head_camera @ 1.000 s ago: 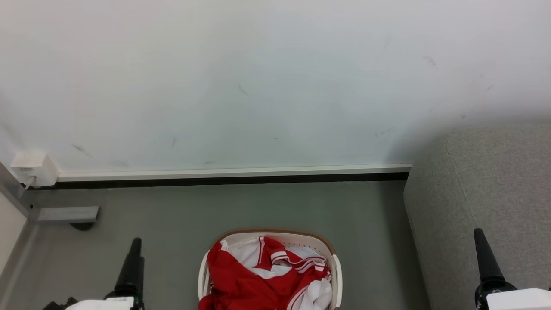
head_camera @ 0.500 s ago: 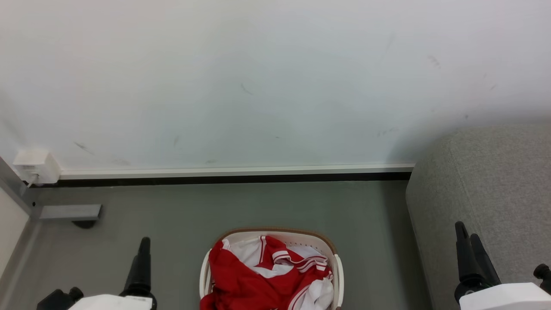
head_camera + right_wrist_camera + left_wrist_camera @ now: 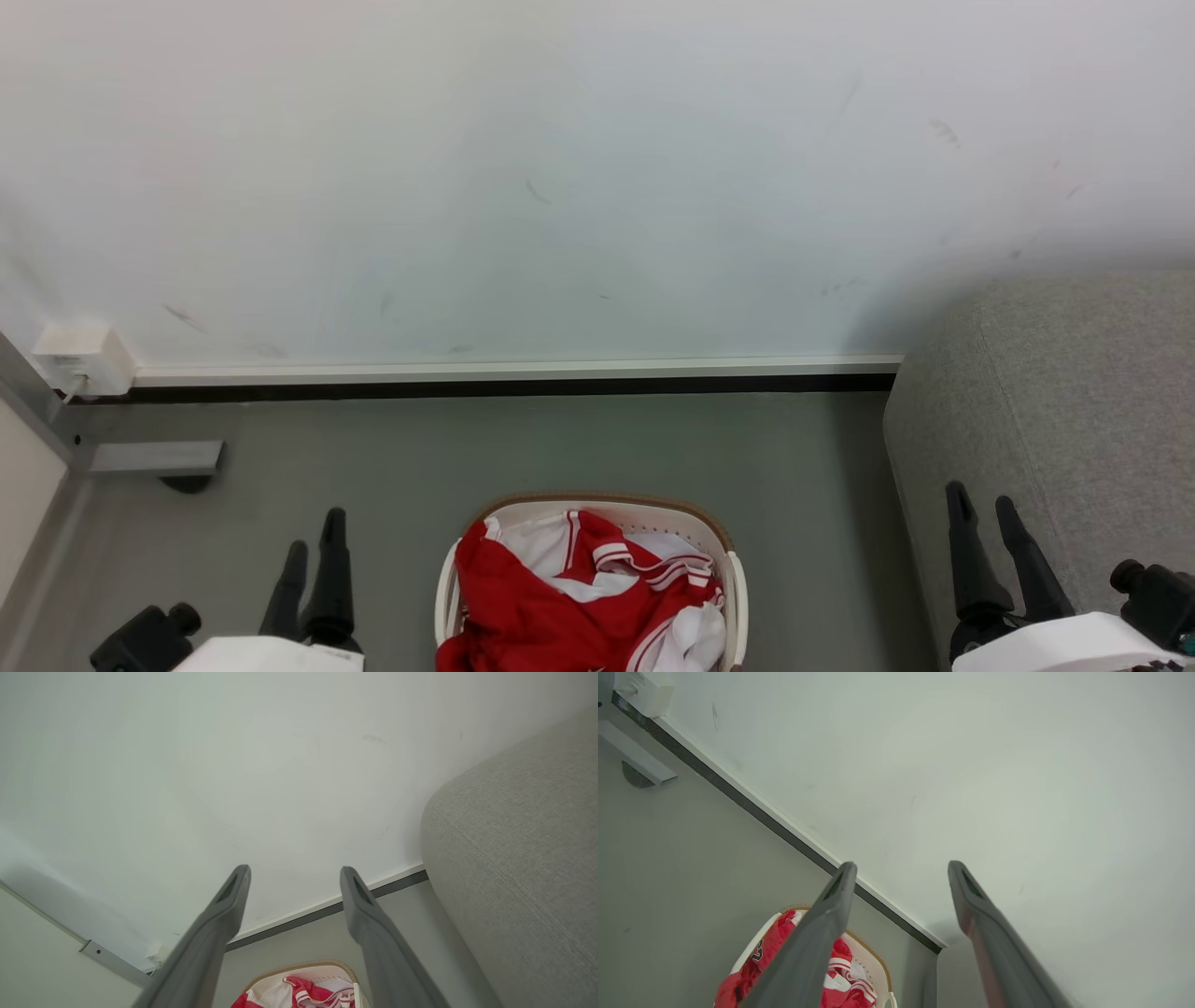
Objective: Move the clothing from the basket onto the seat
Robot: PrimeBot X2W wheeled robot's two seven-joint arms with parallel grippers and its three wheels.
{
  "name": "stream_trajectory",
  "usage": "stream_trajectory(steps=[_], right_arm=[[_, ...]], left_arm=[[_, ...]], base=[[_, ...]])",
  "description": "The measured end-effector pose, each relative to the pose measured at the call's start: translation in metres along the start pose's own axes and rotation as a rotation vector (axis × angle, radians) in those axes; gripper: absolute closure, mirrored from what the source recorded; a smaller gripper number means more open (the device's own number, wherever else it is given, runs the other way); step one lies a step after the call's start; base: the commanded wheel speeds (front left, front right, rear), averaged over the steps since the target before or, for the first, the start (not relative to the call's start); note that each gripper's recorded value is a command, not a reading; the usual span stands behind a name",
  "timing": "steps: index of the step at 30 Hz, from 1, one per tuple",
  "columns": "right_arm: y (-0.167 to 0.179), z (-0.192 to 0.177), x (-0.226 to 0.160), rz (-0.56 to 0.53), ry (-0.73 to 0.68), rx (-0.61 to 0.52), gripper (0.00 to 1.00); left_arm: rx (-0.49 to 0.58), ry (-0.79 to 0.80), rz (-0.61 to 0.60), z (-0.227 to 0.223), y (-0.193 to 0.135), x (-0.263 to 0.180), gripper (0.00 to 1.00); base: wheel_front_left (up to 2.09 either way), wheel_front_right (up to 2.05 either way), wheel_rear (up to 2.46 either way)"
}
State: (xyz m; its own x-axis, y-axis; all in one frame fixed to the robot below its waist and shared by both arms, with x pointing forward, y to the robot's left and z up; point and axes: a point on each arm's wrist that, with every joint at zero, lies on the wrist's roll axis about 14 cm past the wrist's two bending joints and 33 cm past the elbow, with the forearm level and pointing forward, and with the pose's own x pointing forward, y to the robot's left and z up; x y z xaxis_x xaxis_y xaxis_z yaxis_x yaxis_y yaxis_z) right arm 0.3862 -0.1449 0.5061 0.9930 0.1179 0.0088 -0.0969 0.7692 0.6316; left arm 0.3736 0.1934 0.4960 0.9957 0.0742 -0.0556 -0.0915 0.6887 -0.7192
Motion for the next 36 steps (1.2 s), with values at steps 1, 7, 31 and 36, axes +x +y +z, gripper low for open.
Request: stream_trajectory(steps=[1, 7, 31, 36], right_arm=[[0.001, -0.001, 0.0, 0.004, 0.003, -0.014, 0.0], [0.006, -0.004, 0.0, 0.024, 0.007, -0.102, 0.0], [0.011, -0.012, -0.001, 0.068, 0.012, -0.382, 0.0], [0.006, -0.015, -0.001, 0.063, 0.021, -0.429, 0.0]], left_arm=[[0.02, 0.0, -0.002, 0.0, -0.001, 0.0, 0.0], [0.13, -0.003, -0.012, -0.002, -0.003, -0.001, 0.0], [0.433, -0.029, -0.031, -0.006, -0.006, -0.006, 0.0], [0.491, -0.038, -0.04, -0.006, -0.007, -0.007, 0.0]], base=[[0.0, 0.0, 0.0], [0.0, 0.0, 0.0], [0.0, 0.0, 0.0], [0.0, 0.0, 0.0]])
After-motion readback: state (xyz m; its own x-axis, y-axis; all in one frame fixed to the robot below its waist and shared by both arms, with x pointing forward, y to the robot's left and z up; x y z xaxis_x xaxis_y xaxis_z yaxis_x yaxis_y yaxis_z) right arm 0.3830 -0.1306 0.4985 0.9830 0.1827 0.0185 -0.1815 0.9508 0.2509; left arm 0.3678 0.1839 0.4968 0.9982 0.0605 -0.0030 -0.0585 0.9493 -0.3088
